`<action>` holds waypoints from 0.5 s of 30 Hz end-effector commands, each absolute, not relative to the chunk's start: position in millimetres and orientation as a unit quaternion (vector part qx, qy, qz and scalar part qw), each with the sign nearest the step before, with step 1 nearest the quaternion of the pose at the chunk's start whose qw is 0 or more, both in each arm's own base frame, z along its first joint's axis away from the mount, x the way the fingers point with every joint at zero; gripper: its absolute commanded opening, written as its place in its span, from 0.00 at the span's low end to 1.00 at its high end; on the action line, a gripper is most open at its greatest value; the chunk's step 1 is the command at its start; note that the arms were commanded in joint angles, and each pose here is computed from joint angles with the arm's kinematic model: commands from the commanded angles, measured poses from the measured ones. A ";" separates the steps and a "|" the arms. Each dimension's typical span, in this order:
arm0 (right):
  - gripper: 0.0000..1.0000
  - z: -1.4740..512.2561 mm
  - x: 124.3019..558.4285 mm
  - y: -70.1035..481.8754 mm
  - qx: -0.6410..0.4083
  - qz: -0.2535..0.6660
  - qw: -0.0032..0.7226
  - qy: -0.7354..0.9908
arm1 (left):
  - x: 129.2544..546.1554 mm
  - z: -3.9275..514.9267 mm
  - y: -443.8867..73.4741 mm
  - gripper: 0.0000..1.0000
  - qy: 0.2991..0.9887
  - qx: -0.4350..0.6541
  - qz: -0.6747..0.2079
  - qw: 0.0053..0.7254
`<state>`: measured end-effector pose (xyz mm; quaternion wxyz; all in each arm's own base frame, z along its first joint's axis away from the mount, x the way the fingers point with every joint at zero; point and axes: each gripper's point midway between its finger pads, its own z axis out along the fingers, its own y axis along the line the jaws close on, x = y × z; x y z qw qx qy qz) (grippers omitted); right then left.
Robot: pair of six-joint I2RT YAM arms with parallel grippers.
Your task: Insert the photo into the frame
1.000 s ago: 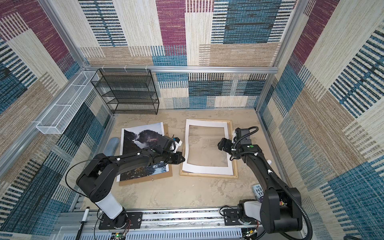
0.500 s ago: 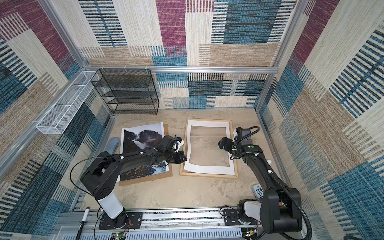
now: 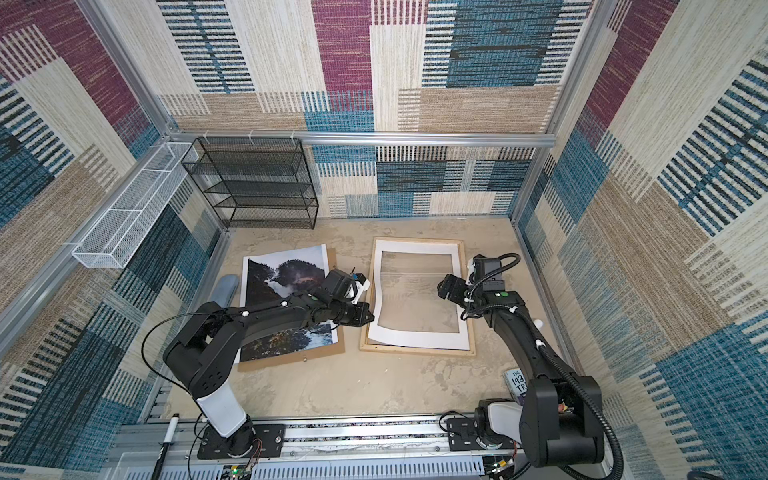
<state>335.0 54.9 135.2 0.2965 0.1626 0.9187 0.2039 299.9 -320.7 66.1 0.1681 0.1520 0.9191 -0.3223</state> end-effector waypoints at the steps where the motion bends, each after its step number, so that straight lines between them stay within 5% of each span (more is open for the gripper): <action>1: 0.94 142.1 340.1 53.7 0.160 0.205 0.315 0.913 | 297.0 65.5 -317.9 0.03 0.918 0.164 -0.317 0.171; 15: 0.95 145.2 339.3 53.1 0.159 0.205 0.319 0.912 | 295.1 62.4 -319.3 0.02 0.915 0.172 -0.322 0.170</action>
